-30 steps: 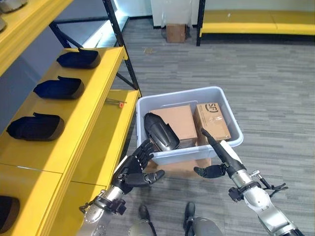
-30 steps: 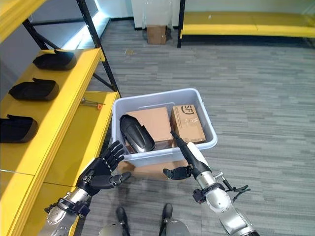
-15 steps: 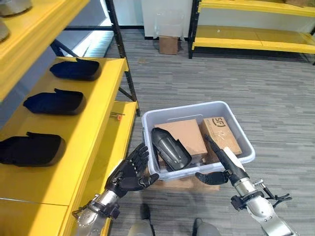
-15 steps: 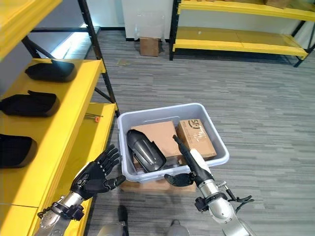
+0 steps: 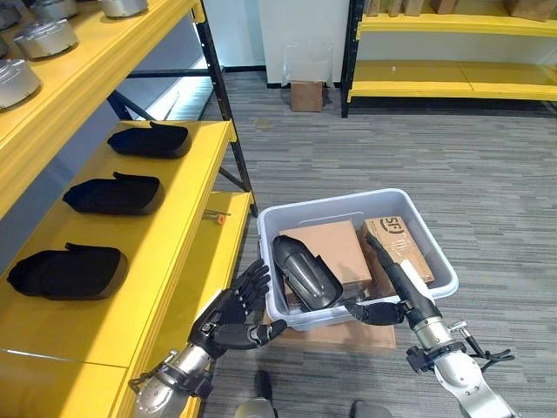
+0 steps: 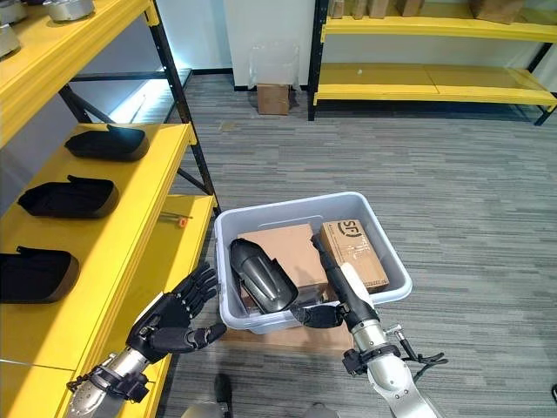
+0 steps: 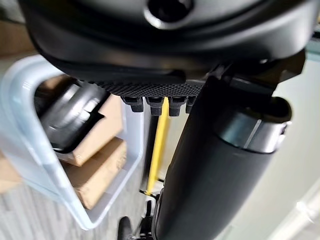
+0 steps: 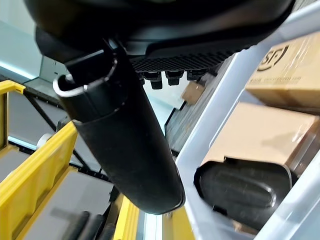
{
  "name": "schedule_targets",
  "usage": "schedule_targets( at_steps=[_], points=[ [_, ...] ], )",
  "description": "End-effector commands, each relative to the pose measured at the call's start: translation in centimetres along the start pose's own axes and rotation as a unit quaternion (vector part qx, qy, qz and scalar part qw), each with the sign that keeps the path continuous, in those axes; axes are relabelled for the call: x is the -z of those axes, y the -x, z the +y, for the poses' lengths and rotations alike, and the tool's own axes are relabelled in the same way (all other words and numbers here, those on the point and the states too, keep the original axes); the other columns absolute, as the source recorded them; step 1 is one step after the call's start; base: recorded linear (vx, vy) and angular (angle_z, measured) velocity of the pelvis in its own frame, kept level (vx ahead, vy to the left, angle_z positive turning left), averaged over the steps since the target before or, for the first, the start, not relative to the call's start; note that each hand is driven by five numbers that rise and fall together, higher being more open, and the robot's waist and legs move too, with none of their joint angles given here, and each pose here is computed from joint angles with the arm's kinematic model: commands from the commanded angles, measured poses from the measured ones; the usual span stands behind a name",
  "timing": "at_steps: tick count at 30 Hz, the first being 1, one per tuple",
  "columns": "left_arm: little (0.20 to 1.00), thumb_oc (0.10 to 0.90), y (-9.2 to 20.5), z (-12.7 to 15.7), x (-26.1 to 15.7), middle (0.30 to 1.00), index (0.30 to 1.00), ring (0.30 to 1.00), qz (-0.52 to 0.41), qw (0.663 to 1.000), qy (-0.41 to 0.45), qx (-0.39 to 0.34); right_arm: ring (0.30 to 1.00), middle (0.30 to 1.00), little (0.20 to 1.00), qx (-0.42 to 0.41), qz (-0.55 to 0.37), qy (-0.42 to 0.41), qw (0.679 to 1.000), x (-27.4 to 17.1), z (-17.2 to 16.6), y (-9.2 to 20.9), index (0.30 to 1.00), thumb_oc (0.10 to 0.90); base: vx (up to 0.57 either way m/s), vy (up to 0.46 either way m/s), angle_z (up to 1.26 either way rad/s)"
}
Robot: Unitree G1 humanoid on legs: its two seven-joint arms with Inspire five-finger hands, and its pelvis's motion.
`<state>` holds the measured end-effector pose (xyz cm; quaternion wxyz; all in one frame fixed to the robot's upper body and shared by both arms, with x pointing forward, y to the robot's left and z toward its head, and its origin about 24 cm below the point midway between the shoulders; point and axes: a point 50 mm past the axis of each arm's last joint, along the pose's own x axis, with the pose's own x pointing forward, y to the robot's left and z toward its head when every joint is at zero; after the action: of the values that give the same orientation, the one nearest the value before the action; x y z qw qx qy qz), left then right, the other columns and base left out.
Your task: Move parts from the plastic box to the shelf.
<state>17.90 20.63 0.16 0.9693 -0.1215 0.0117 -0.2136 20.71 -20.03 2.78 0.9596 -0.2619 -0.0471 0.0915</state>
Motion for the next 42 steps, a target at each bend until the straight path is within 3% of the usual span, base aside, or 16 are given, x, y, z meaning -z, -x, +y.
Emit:
schedule_targets(
  at_steps=[1, 14, 29, 34, 42],
  points=[
    [1.0, 0.9, -2.4, -0.6, -4.8, 1.0, 1.0, 1.0, -0.134, 0.989, -0.042, 0.048, 1.0, 1.0, 1.0, 0.038, -0.102, 0.006, 0.994, -3.0, -1.3, -1.3, 1.0, 0.9, 0.0, 0.0, 0.0],
    [1.0, 0.9, -2.3, -0.6, -4.8, 1.0, 1.0, 1.0, -0.131, 0.99, -0.035, 0.039, 1.0, 1.0, 1.0, 0.031, -0.119, 0.034, 0.992, -3.8, -1.5, -1.8, 1.0, 0.9, 0.04, 0.019, 0.0],
    [1.0, 0.9, -2.4, -0.5, -4.0, 1.0, 1.0, 1.0, -0.118, 0.992, -0.013, 0.035, 1.0, 1.0, 1.0, 0.07, -0.176, 0.096, 0.977, -5.9, -4.4, -4.0, 1.0, 0.9, -0.03, 0.181, 0.02],
    [1.0, 0.9, -3.3, -1.4, -4.2, 1.0, 1.0, 1.0, -0.107, 0.99, -0.037, 0.087, 1.0, 1.0, 1.0, 0.075, -0.183, 0.106, 0.975, -6.0, -4.7, -4.4, 1.0, 0.9, -0.02, 0.055, 0.25],
    [1.0, 0.9, -6.6, -1.6, -6.1, 1.0, 1.0, 1.0, -0.143, 0.985, -0.056, 0.077, 1.0, 1.0, 1.0, 0.064, -0.234, 0.088, 0.966, -7.6, -2.8, -5.7, 1.0, 0.9, 0.03, -0.42, 0.16]
  ],
)
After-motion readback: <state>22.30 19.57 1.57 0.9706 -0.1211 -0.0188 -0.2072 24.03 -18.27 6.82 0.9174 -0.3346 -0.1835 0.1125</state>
